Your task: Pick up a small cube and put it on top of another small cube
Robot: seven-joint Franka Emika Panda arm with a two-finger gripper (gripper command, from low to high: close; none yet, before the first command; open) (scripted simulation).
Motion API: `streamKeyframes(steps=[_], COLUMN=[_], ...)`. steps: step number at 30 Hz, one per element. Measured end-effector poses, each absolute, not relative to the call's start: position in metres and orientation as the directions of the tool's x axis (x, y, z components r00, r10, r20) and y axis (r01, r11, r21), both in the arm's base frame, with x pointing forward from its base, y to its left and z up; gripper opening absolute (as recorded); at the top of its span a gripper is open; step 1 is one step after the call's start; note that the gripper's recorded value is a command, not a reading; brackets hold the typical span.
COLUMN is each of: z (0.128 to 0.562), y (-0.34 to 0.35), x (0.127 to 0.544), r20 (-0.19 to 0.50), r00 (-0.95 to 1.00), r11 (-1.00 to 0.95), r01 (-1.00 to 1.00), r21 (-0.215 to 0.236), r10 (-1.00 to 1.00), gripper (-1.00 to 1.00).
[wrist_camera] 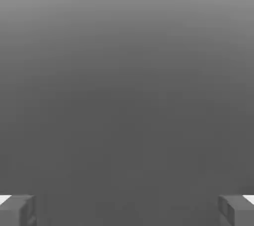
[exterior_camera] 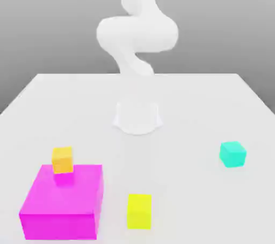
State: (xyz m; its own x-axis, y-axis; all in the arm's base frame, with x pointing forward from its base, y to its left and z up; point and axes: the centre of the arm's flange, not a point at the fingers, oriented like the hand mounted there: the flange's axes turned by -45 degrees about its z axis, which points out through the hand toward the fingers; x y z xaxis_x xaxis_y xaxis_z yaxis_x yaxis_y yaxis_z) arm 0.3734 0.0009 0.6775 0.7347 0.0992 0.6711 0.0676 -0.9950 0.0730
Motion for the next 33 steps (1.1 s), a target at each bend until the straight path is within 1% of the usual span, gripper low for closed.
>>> streamKeyframes(steps=[3, 5, 7, 10, 12, 14, 16, 19, 22, 24, 27, 31, 33], z=[0.634, 0.604, 0.574, 0.528, 0.496, 0.465, 0.433, 0.385, 0.339, 0.308, 0.264, 0.208, 0.184], y=[0.002, 0.002, 0.002, 0.002, 0.002, 0.002, 0.002, 0.001, 0.002, 0.002, 0.004, 0.005, 0.005], x=[0.403, 0.419, 0.434, 0.450, 0.459, 0.465, 0.469, 0.471, 0.468, 0.464, 0.453, 0.433, 0.431], r20=[0.598, 0.543, 0.486, 0.395, 0.334, 0.275, 0.218, 0.142, 0.079, 0.046, 0.012, -0.001, 0.000], r00=[0.765, 0.773, 0.772, 0.751, 0.725, 0.688, 0.642, 0.557, 0.454, 0.376, 0.250, 0.083, 0.057], r11=[-0.971, -0.945, -0.912, -0.848, -0.797, -0.741, -0.678, -0.574, -0.460, -0.378, -0.250, -0.083, -0.057], r01=[0.178, 0.254, 0.332, 0.451, 0.530, 0.606, 0.679, 0.779, 0.863, 0.910, 0.962, 0.996, 0.998], r21=[0.161, 0.207, 0.243, 0.277, 0.288, 0.290, 0.281, 0.253, 0.209, 0.171, 0.107, 0.019, 0.005], r10=[0.240, 0.327, 0.410, 0.529, 0.603, 0.671, 0.735, 0.818, 0.888, 0.926, 0.968, 0.997, 0.998], gripper=[0.00, 0.00, 0.00, 0.00, 0.00, 0.00, 0.00, 0.00, 0.00, 0.00, 0.00, 0.00, 0.00])
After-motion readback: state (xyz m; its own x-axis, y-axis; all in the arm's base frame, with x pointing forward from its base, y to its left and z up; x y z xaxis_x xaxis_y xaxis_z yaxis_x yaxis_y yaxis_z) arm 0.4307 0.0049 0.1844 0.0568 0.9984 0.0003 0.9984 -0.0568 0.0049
